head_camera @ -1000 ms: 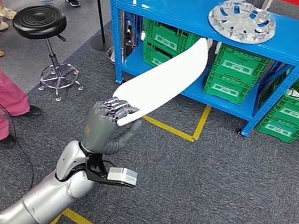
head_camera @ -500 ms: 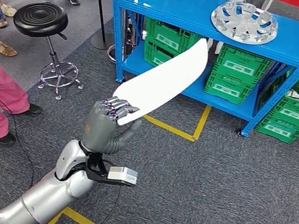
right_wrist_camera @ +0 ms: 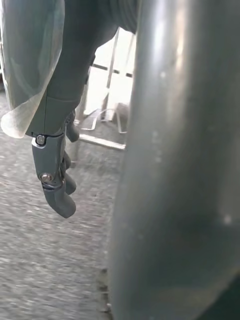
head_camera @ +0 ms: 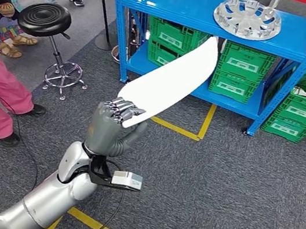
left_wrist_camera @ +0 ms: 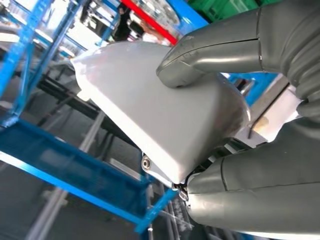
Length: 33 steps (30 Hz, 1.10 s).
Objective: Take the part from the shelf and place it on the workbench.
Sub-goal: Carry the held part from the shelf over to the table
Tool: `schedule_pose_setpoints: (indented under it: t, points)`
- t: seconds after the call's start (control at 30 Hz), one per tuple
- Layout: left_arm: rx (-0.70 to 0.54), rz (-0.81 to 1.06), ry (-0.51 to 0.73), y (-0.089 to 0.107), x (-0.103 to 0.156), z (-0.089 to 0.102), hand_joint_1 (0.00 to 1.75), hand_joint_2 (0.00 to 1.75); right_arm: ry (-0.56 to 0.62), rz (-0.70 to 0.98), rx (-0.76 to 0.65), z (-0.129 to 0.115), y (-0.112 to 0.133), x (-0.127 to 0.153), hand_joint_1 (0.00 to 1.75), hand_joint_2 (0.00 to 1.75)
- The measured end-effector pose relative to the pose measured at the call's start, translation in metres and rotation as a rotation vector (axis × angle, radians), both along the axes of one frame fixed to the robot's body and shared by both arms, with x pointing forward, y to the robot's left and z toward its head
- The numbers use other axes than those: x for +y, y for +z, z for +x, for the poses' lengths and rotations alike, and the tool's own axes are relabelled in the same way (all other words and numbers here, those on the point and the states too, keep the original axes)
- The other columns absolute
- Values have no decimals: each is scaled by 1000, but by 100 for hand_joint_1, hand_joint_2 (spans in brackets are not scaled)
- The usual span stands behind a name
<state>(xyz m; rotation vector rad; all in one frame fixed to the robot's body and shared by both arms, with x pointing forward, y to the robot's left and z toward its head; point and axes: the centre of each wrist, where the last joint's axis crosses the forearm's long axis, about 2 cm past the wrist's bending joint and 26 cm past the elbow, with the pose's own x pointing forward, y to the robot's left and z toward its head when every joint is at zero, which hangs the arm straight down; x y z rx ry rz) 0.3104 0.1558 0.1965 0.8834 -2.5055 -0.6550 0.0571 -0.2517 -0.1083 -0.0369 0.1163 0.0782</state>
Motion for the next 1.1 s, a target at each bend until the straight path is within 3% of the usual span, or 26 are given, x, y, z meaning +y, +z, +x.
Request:
schedule_pose_setpoints:
  t: [1.1]
  points:
    - [1,2,-14,0,0,0,175,175,2,9,6,-1,0,0,0,0]
